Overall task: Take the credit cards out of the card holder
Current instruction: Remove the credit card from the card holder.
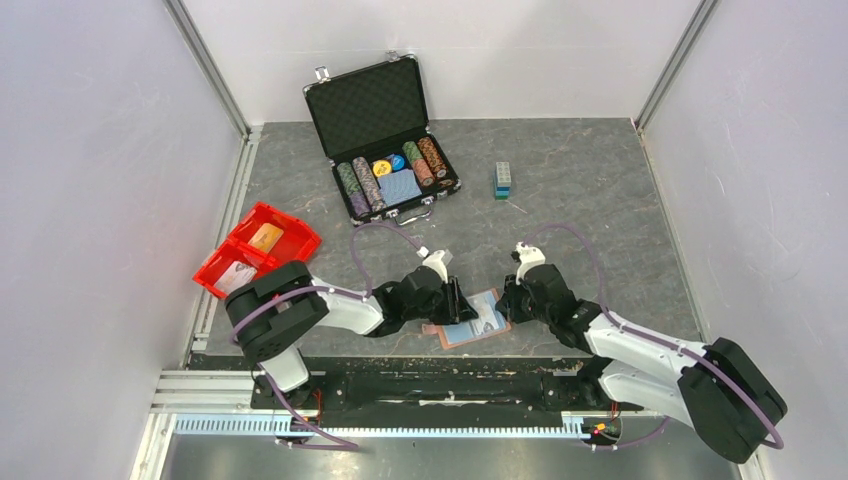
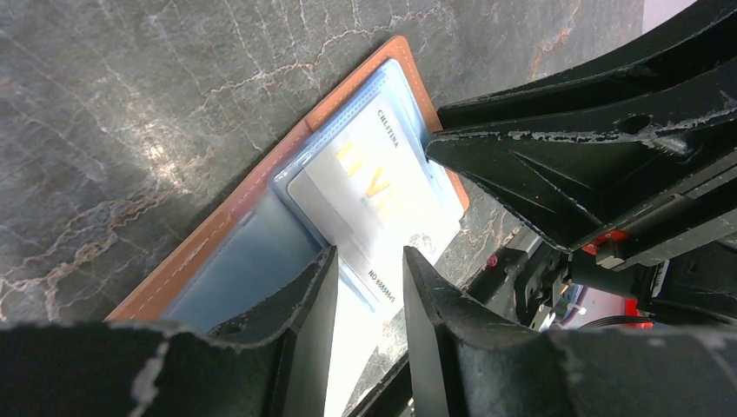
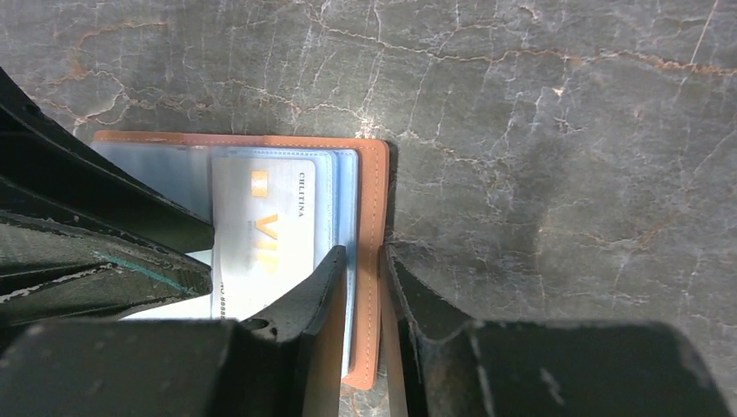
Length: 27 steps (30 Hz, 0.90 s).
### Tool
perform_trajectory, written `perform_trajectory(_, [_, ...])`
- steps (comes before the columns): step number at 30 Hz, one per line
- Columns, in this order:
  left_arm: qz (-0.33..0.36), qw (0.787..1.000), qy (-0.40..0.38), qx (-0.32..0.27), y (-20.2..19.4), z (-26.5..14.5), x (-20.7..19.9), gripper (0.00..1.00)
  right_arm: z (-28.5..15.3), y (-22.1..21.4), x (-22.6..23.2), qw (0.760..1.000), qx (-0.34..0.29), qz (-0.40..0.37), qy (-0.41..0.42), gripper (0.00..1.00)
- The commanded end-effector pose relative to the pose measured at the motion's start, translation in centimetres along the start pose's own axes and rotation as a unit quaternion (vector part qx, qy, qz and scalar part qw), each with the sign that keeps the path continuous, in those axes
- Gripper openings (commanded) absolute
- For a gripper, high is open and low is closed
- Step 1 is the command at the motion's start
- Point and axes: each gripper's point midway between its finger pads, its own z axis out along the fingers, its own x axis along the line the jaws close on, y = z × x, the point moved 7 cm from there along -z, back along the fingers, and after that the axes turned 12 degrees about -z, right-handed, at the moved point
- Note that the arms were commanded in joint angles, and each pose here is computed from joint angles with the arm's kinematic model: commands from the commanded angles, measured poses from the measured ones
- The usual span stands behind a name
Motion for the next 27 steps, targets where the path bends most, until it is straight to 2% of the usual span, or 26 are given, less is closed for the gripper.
perform_trajectory(1, [-0.008,1.0,-0.002,-0.014,-0.2,-0.7,0.0,0.4,-0.6,-0.7,0.4,1.0,0.021,0.017,0.012,0.25])
perform_trajectory(4, [0.004,1.0,0.01,-0.026,0.2,-1.5,0.0,0.41,-1.5,1.0,0.7,1.0,0.003,0.015,0.014,0.33])
perform_trajectory(10, [0.007,0.999,0.018,-0.029,0.2,-2.3,0.3,0.41,-2.3,3.2,1.8,0.998,-0.028,0.006,0.051,0.37])
perform_trajectory(19, [-0.002,1.0,0.009,-0.019,-0.3,-1.7,0.4,0.41,-1.5,3.2,2.7,0.994,-0.04,0.014,0.098,0.3])
perform_trajectory(27, [-0.002,1.0,0.013,-0.02,-0.4,-1.5,0.6,0.41,-0.4,0.4,2.6,0.994,-0.008,0.036,0.105,0.28])
